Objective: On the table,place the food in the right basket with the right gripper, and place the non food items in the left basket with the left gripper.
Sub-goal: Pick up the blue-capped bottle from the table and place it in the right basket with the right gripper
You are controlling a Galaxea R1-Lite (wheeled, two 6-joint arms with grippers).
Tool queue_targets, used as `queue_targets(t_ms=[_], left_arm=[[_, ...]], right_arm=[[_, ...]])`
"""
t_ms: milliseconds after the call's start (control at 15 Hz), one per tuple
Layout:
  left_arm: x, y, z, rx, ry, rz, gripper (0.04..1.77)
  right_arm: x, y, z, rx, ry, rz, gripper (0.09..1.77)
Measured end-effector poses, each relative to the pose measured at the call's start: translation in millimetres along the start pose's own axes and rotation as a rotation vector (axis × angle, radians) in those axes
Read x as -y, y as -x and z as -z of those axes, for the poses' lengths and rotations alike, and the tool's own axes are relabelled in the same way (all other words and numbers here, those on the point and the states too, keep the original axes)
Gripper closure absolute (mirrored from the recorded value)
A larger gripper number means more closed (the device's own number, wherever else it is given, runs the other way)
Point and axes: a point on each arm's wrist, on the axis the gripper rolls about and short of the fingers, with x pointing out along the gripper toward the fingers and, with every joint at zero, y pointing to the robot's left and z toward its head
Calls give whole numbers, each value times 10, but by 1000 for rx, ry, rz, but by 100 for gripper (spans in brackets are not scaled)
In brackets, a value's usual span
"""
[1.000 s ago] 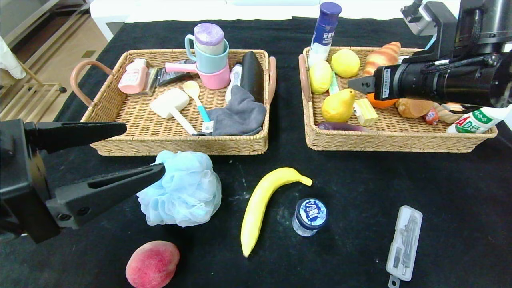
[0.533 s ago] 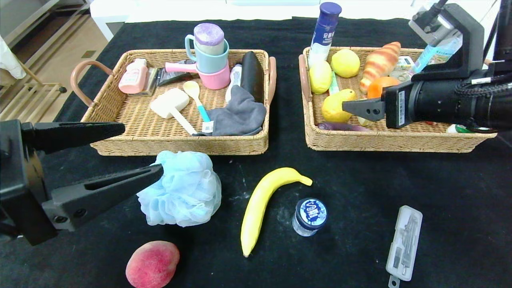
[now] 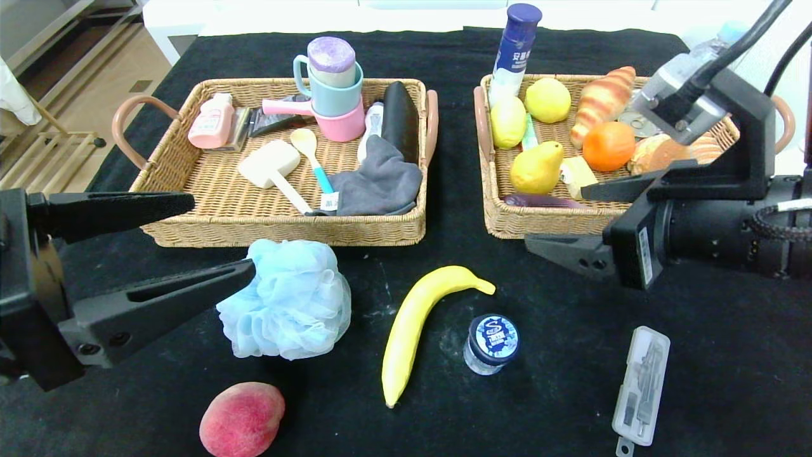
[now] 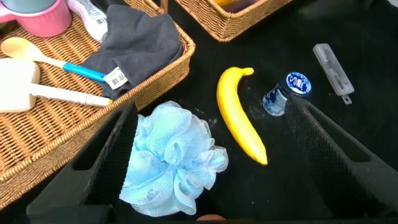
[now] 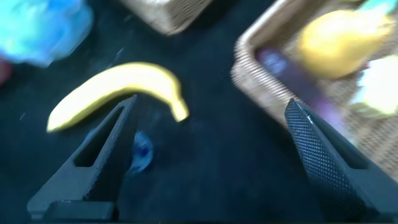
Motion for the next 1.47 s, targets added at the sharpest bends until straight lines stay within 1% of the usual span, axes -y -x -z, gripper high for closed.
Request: queue_targets(t_ms=[267,600,867,1133,1333,1467], left_arm=[[0,4,-4,2,-1,-1,9],[1,9,-8,5,-2,-2,9],[2,15,-12,8,-3,-3,9],[4,23,-15,10,-4,-4,9],[6,26,-15,10,-4,-3,9],[7,28,-15,10,-3,-2,9]], right_arm=[[-230,-18,159,-41,34,-76,16],[-412,-74,267,-73,57,-138,16],[-520,-216,342,-64,64,-164,16],[-602,-355,438,-109,74,-187,16],[-640,-457,513,-150,83,-170,16],[-679,-513,559,-172,88,-177,15]])
